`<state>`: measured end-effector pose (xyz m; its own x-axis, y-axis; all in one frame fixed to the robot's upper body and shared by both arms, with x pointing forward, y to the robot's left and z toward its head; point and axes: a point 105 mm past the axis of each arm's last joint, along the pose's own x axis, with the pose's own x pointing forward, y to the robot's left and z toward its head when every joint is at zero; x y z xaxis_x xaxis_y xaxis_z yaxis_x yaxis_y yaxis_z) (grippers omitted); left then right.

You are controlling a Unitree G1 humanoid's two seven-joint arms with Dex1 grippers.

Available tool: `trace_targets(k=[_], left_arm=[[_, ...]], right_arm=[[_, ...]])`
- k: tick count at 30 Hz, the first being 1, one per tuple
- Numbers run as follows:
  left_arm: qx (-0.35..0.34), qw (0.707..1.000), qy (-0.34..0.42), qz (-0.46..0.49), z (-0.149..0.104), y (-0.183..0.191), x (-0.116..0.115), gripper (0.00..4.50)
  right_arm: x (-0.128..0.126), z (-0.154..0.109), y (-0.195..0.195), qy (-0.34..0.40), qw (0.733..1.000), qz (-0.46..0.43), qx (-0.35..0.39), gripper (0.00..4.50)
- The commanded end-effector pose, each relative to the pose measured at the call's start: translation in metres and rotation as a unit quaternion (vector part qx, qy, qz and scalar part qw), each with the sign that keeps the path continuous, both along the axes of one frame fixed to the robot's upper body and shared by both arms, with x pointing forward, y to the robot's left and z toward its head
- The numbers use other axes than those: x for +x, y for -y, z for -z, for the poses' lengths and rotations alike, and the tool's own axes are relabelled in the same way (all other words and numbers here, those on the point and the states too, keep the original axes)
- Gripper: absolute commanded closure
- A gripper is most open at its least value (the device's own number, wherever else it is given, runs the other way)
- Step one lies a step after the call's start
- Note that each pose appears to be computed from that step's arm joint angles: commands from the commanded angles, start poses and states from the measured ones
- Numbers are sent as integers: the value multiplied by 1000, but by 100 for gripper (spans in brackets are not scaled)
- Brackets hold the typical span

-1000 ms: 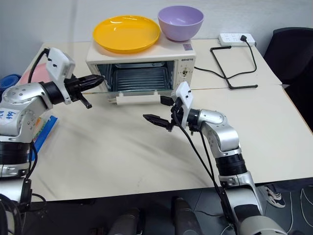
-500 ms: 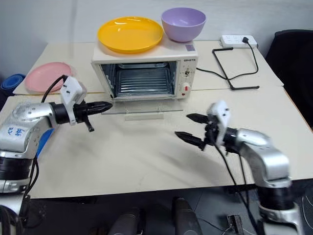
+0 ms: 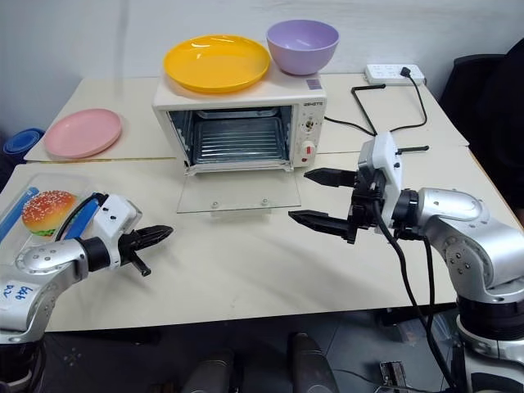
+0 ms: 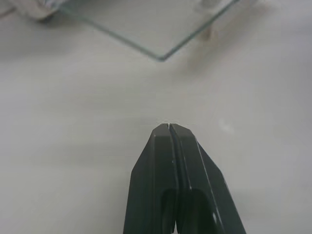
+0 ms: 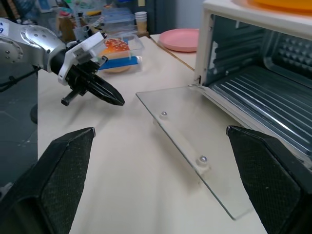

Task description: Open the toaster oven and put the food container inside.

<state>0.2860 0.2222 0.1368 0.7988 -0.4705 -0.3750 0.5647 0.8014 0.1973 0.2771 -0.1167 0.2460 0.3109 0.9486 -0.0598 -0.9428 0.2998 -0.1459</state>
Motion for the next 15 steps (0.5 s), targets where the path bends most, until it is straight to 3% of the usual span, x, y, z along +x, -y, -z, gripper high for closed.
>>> trace_targets(k=[1,3,9,13,15], left_arm=[[-20,998,47,-29,-24,-3,-14,448],[-29,998,49,-37,-25,-4,-21,448],[-83,993,72,-46,-38,-3,-48,448],[-160,966,89,-182,-49,-48,-71,448],[-212,947,93,-223,-50,-59,-83,392]], right_arm=[[-3,-9,-6,13,999,-39,2,0],[0,-11,-7,16,999,-44,6,0],[55,3,-8,14,999,47,1,0],[51,-8,-14,32,999,-5,16,0],[43,-17,-16,40,999,-27,18,0]])
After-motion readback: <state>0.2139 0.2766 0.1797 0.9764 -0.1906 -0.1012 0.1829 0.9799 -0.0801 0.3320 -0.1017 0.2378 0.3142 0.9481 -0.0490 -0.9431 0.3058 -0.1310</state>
